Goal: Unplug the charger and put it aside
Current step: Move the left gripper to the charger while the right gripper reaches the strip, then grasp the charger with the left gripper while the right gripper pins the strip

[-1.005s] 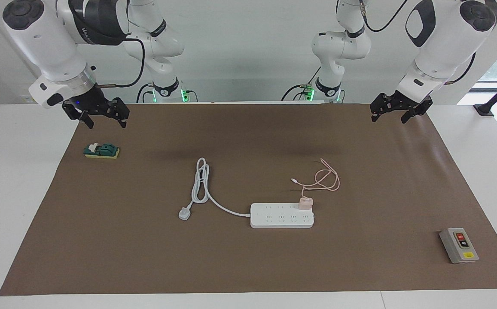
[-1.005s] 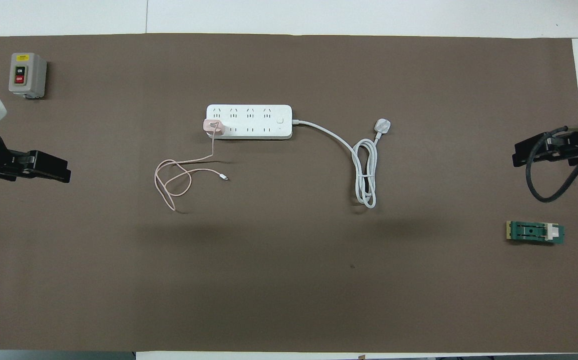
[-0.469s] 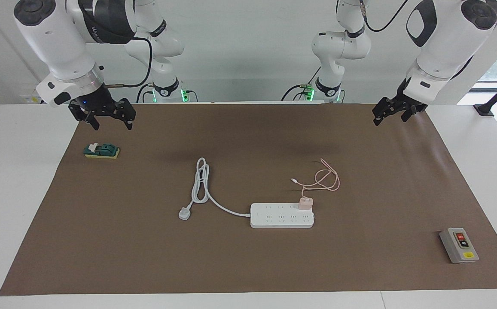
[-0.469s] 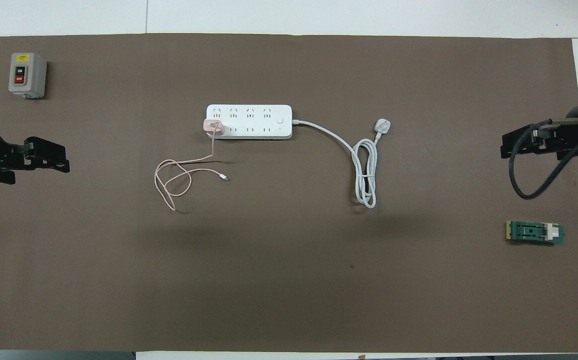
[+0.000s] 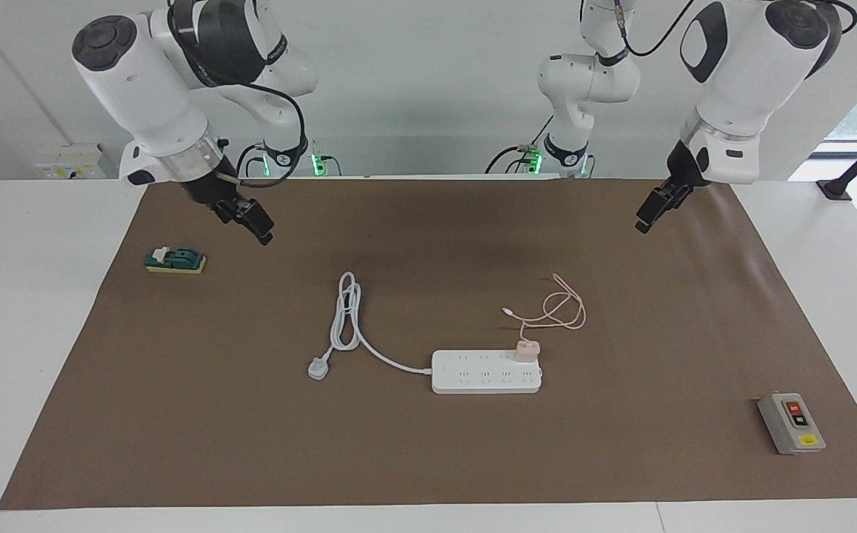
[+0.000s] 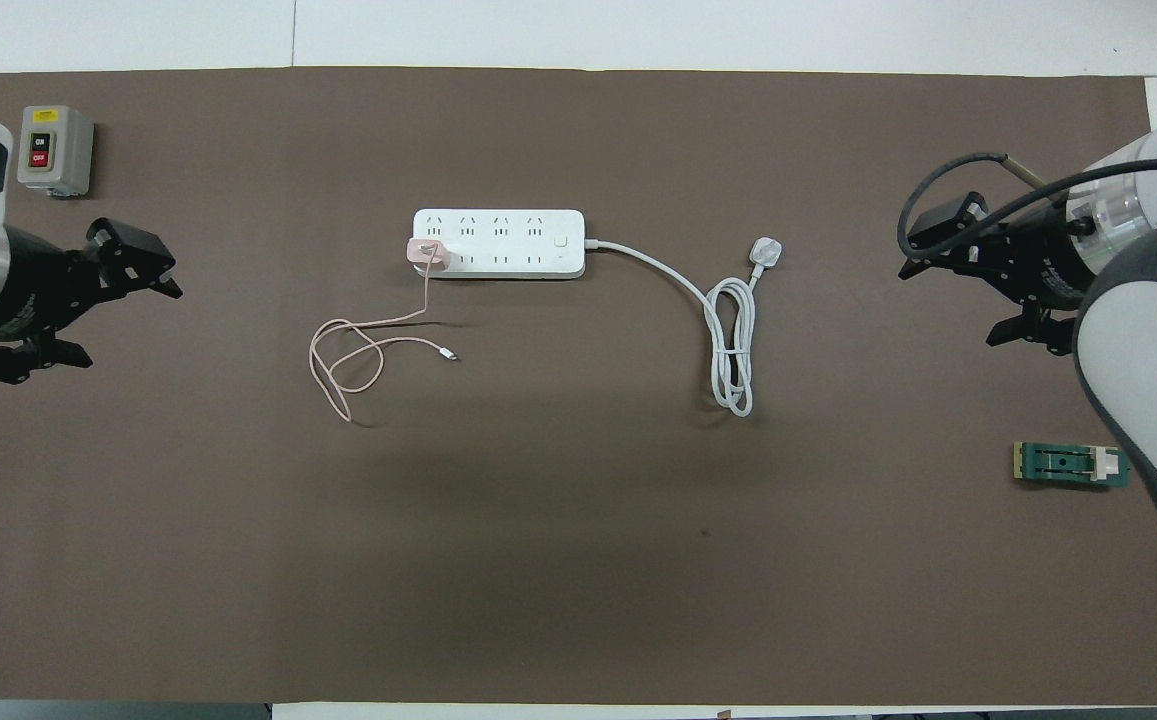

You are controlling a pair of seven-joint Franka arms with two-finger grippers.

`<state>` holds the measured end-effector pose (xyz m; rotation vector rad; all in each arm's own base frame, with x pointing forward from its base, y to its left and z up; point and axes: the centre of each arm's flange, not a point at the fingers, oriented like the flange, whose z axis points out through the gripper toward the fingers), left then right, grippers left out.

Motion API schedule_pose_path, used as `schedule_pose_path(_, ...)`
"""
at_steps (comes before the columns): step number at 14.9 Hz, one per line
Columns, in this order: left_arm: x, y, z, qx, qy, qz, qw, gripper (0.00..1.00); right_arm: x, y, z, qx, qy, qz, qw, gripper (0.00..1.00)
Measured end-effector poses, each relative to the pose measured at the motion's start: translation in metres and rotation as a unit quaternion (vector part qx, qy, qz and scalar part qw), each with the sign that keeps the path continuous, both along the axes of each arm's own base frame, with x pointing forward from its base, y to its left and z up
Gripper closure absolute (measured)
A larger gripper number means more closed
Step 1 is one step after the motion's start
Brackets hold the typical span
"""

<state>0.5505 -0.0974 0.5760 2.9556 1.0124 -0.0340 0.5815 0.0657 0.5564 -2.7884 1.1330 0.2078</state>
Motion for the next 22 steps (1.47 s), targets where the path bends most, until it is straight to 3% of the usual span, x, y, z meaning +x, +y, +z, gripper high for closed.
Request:
schedule_pose_path(2, 0.020, -0.026, -0.019, 0.003, 0.004, 0.058, 0.998, 0.00, 0.012, 0.019, -0.014, 0.027, 0.029, -0.103, 0.994, 0.00)
schedule_pose_path(5, 0.061, -0.060, -0.051, 0.003, 0.008, 0.149, 0.989, 0.00, 0.028, 0.052, -0.032, 0.069, 0.064, -0.234, 0.968, 0.00)
schedule_pose_path(6, 0.086, -0.075, -0.070, -0.002, 0.014, 0.192, 0.981, 0.00, 0.032, 0.080, -0.045, 0.070, 0.077, -0.287, 0.952, 0.00)
schedule_pose_path(9, 0.111, -0.100, -0.101, 0.003, 0.024, 0.244, 0.969, 0.00, 0.038, 0.140, -0.068, 0.092, 0.082, -0.391, 0.912, 0.00)
schedule_pose_path(12, 0.131, -0.129, -0.134, 0.012, 0.026, 0.282, 0.959, 0.00, 0.046, 0.159, -0.105, 0.123, 0.123, -0.452, 0.875, 0.00)
schedule_pose_path(14, 0.135, -0.146, -0.143, 0.009, 0.022, 0.304, 0.952, 0.00, 0.057, 0.161, -0.133, 0.136, 0.118, -0.446, 0.877, 0.00)
schedule_pose_path(18, 0.132, -0.169, -0.152, -0.005, 0.014, 0.326, 0.945, 0.00, 0.068, 0.190, -0.176, 0.143, 0.079, -0.392, 0.905, 0.00)
schedule_pose_path(22, 0.129, -0.177, -0.172, -0.011, 0.006, 0.353, 0.936, 0.00, 0.095, 0.201, -0.199, 0.151, 0.054, -0.366, 0.917, 0.00)
